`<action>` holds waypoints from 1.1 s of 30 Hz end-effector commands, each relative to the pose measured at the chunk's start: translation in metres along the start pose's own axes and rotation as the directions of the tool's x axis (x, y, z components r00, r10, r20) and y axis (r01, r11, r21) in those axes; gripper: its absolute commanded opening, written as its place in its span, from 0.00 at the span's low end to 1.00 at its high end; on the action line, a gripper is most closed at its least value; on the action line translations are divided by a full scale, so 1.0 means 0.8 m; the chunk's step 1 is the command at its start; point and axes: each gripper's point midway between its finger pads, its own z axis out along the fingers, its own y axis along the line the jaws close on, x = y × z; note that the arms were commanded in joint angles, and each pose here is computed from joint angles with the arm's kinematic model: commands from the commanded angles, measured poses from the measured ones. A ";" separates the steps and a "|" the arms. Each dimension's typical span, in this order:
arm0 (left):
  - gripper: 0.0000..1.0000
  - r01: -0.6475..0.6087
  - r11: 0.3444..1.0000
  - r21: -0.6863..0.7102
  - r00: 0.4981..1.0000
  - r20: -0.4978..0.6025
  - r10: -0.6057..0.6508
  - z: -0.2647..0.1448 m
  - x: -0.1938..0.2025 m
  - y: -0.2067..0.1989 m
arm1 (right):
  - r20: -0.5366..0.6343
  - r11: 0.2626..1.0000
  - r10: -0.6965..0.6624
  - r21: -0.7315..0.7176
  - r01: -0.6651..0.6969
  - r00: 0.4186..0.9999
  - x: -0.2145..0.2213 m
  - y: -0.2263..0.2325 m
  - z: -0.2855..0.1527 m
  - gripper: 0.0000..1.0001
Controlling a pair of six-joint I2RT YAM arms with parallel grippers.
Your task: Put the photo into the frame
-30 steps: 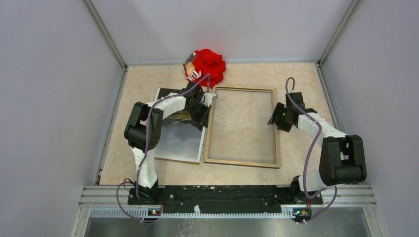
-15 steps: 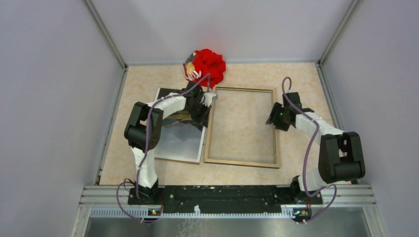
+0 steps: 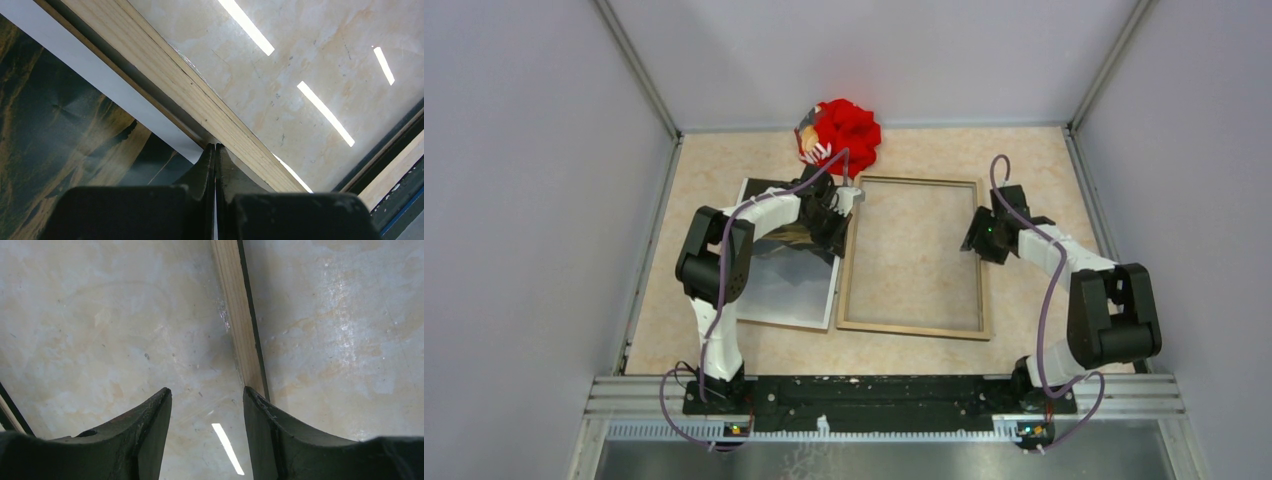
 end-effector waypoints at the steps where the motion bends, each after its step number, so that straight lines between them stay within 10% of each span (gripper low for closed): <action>1: 0.00 -0.029 0.999 0.024 0.999 0.020 0.029 0.017 -0.011 -0.003 | -0.079 0.973 0.030 -0.227 -0.047 0.996 0.015 0.069 -0.008 0.54; 19: 0.00 -0.035 0.999 0.015 0.999 0.018 0.034 0.016 -0.010 -0.002 | -0.048 0.866 0.111 -0.485 -0.120 0.993 -0.016 0.135 -0.080 0.53; 33: 0.00 -0.045 0.999 0.006 0.996 0.074 0.045 -0.021 -0.032 -0.007 | 0.096 0.993 0.096 -0.081 -0.089 0.991 -0.036 -0.008 -0.036 0.79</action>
